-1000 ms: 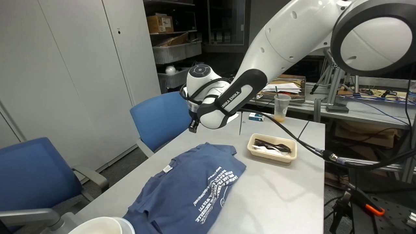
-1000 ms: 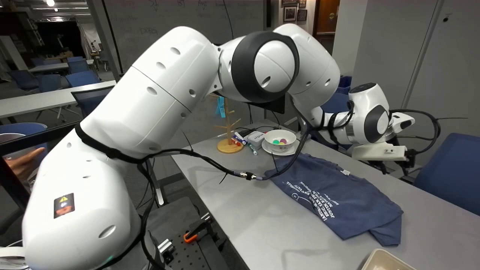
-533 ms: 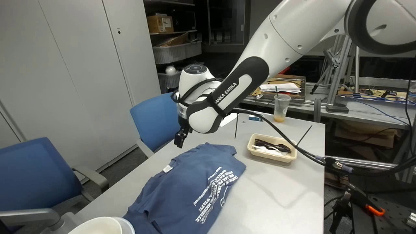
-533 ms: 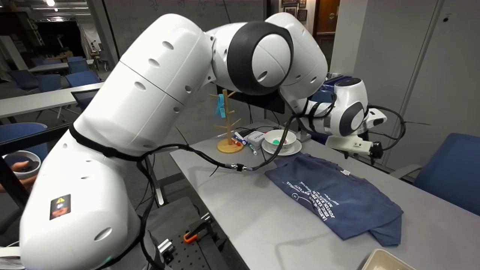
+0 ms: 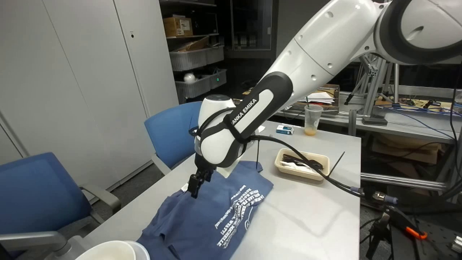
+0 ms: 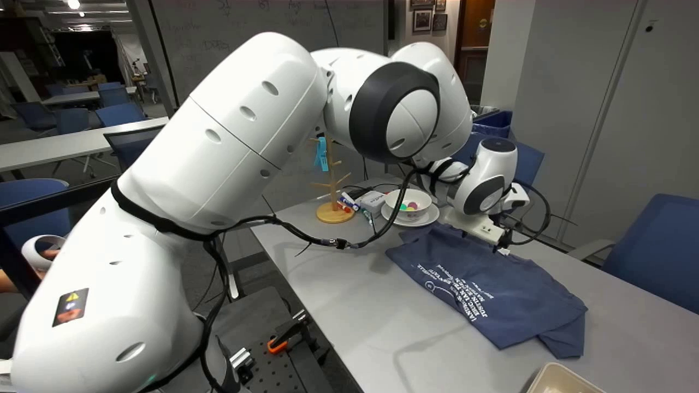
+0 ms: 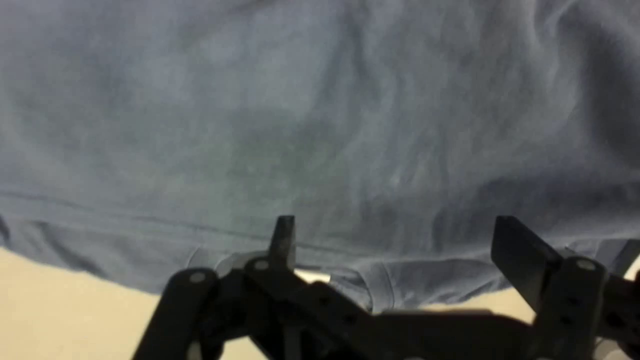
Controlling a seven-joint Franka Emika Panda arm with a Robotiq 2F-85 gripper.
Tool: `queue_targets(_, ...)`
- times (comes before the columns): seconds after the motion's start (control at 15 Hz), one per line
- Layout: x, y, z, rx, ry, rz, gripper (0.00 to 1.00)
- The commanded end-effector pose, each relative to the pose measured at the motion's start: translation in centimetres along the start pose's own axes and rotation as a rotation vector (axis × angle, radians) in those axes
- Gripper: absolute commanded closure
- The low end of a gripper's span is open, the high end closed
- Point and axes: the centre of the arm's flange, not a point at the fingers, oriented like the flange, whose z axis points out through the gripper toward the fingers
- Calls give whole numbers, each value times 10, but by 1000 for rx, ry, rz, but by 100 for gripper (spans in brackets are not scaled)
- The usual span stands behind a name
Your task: Fold the blue shirt twice
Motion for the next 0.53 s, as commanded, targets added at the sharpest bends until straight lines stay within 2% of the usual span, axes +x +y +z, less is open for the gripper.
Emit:
queue_targets(0.0, -4, 5, 20, 34, -132, 12, 0)
queue_targets(0.2, -8, 9, 26, 20, -222, -1, 0)
queue_targets(0.47, -3, 13, 28, -26, -272, -15, 0)
